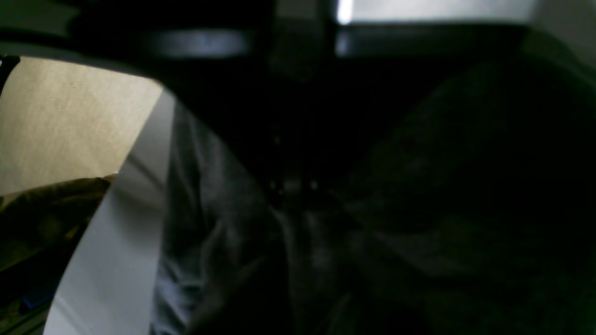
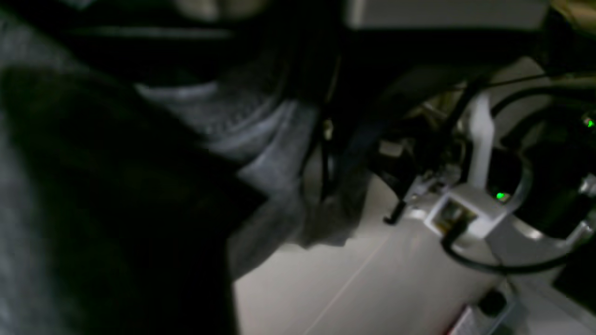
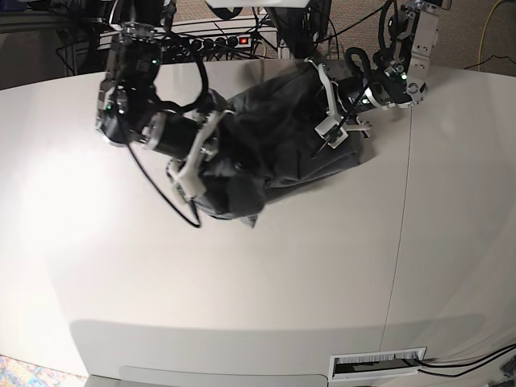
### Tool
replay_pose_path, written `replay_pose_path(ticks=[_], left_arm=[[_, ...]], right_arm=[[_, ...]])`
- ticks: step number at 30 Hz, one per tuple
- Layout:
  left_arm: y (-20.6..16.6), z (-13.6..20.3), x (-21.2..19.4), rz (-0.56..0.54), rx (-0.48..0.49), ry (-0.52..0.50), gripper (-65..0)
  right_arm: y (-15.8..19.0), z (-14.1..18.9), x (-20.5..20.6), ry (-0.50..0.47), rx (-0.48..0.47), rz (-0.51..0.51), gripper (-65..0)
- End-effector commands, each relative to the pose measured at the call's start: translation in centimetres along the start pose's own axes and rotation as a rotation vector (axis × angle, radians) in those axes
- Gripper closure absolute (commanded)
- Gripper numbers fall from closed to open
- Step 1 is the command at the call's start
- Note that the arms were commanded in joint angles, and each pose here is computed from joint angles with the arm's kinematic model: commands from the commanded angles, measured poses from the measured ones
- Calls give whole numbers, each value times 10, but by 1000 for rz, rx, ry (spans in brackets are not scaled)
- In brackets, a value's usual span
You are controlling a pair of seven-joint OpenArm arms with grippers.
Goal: Fold the T-shirt properly
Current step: 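Lift the bundle with both grippers and fold it over onto itself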
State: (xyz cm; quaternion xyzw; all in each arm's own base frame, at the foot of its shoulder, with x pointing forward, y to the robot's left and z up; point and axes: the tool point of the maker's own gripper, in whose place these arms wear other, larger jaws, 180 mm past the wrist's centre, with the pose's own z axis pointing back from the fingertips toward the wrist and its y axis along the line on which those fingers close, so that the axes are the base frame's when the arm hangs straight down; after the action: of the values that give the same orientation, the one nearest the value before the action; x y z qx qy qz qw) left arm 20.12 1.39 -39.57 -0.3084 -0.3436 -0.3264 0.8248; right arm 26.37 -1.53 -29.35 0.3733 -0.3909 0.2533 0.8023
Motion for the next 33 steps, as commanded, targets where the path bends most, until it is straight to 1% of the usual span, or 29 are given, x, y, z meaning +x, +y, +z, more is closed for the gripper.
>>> replay_pose_path(ticks=[1,5,7,12,15,16,17,21,24,27,33], left_arm=[[-2,2,9,-20,-16,-28,0],[-3,2,10,-28,-21,-31,0],[-4,3,12,-35,-20,-29,0],[-4,11,18,-86,-10,-11,0],[3,23,21,-135,23,21,0],[8,27,22,-143,46,32,0],[12,32,24,-152,70,40,0],[26,50,36,-165,147,36,0],[33,61,44,-181,192,29,0],[38,67,44,-202,209,44,0],[53,73,35,-271,280,110,0]], right_arm=[[9,-5,22,-66,25,43,0],[40,-32,23,-43,95,87,0],[52,-43,21,-24,112,107,0],[57,-60,3,92,63,201,0],[55,-62,-1,118,36,231,-151],[53,-63,0,114,27,237,-182],[52,-63,0,112,20,240,-198],[54,-63,5,82,32,235,-201],[66,-63,10,49,89,208,-201],[79,-62,14,24,160,172,-201],[78,-61,-1,107,161,175,-201]])
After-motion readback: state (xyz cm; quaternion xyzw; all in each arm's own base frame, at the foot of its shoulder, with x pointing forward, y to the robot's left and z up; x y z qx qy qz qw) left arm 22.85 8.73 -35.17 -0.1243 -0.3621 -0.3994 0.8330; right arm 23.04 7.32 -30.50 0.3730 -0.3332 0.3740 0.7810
